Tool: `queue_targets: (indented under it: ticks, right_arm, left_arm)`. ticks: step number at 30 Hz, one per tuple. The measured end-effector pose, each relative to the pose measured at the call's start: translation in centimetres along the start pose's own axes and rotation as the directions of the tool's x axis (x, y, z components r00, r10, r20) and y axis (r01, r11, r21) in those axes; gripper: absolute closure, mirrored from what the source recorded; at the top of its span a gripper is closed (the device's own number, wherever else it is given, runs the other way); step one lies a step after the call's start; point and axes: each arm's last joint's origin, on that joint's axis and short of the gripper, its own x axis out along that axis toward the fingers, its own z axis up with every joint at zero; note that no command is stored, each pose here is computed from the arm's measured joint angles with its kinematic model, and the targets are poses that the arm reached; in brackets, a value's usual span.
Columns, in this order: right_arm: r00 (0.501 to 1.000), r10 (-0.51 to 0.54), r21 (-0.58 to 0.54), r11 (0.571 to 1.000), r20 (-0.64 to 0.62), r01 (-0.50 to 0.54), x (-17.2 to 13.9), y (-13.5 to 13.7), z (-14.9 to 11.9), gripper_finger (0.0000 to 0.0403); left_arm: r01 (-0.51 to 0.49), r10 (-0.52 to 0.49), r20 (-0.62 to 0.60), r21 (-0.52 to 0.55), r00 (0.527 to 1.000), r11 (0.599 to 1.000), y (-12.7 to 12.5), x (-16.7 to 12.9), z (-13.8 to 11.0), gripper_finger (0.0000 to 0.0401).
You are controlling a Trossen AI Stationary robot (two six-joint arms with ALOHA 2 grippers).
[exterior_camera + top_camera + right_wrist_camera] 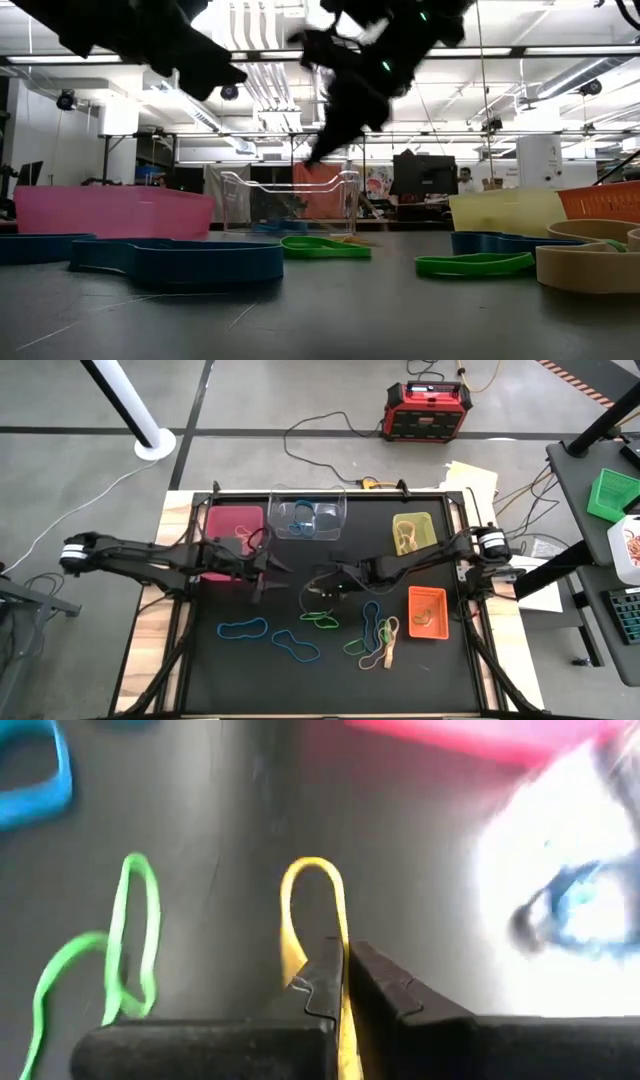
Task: Sort rubber bands into baskets
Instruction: Put the yellow rubber band into the pink bin
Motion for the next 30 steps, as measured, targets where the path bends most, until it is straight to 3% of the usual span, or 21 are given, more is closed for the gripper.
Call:
queue_targets:
  ticks: [6, 15, 20, 25, 30]
  right_arm:
    - [0.987, -0.065, -0.115, 0.99, 0.146, 0.082, -1.7, -1.0, 4.1, 0.0394]
    - [0.972, -0.101, -0.186, 0.972, 0.214, 0.142, -3.0, -1.7, 6.4, 0.0394]
    - [0.974, -0.09, -0.199, 0.971, 0.21, 0.132, -3.1, -1.7, 6.3, 0.0394]
    - [0.976, -0.078, -0.216, 0.969, 0.205, 0.123, -3.1, -1.6, 6.3, 0.0394]
    - [0.98, -0.077, -0.226, 0.967, 0.185, 0.119, -3.3, -1.6, 6.1, 0.0394]
  left_arm:
    - [0.002, -0.003, -0.035, -0.018, 0.999, 1.0, 0.2, 1.5, -0.3, 0.0211]
    - [-0.069, 0.065, -0.054, -0.067, 0.996, 0.995, 0.5, 2.4, 0.0, 0.0214]
    - [-0.112, 0.106, -0.077, -0.072, 0.991, 0.991, 0.6, 2.4, -0.3, 0.0248]
    - [-0.15, 0.146, -0.067, -0.062, 0.987, 0.987, 0.7, 2.2, -0.1, 0.0313]
    - [-0.157, 0.147, -0.157, -0.057, 0.977, 0.986, 0.6, 1.2, -0.1, 0.0345]
